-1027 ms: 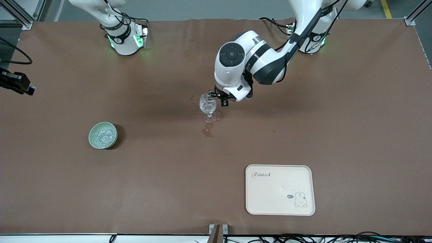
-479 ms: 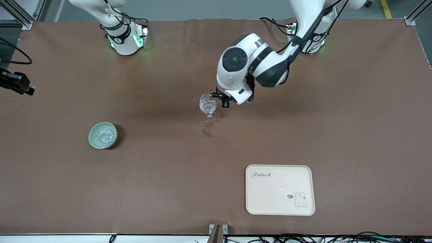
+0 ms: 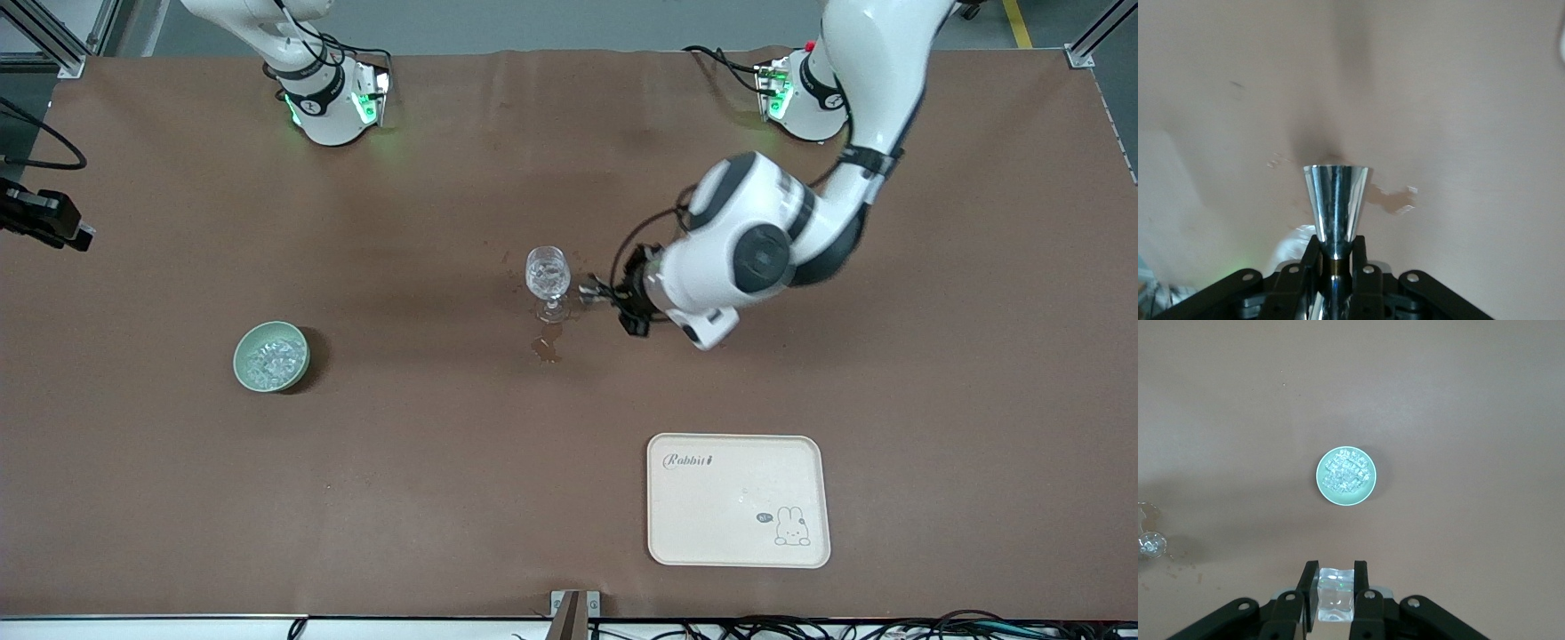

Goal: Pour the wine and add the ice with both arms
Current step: 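Carry the jigger with the left gripper while the right gripper brings ice, then drop the ice in the glass with the right gripper while the left gripper descends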

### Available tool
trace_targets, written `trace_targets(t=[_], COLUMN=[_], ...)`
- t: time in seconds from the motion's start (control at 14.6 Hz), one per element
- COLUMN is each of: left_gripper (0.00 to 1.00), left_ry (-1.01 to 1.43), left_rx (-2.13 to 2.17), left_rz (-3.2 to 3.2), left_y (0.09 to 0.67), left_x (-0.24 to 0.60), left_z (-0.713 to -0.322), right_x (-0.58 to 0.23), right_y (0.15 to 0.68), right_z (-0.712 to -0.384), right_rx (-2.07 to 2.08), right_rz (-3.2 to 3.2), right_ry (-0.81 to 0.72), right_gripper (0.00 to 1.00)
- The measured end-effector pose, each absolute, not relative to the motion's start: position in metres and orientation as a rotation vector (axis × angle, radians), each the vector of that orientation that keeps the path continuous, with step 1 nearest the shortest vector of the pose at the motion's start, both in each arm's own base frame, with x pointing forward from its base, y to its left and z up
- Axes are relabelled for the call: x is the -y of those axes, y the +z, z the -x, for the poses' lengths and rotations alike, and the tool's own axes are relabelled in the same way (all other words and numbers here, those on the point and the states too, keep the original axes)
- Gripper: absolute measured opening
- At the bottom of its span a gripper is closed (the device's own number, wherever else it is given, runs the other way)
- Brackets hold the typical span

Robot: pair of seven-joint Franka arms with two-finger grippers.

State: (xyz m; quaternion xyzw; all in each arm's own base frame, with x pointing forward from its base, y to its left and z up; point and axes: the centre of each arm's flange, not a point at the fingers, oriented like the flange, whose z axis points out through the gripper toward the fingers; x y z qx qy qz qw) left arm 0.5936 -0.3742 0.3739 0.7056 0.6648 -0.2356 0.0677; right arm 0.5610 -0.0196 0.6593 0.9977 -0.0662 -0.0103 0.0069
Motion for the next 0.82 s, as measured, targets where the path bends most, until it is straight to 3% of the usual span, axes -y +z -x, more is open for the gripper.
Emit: trace_targets(t=[0.34, 0.82], left_gripper=[0.21, 0.21], left_ry=[-0.804, -0.871], left_rx=[-1.865, -1.777], left_rz=[-1.878, -1.553], left_y=[0.326, 0.210], left_x=[0.227, 0.110], left_z=[-0.701, -0.735], right_x=[-0.051, -0.291], right_y=[0.660, 0.590], right_z=[-0.561, -0.542], right_rx=[0.352, 0.476], right_rz=[-3.157, -3.146], right_ry=[-0.024, -0.027], right_gripper=[0.25, 0.25])
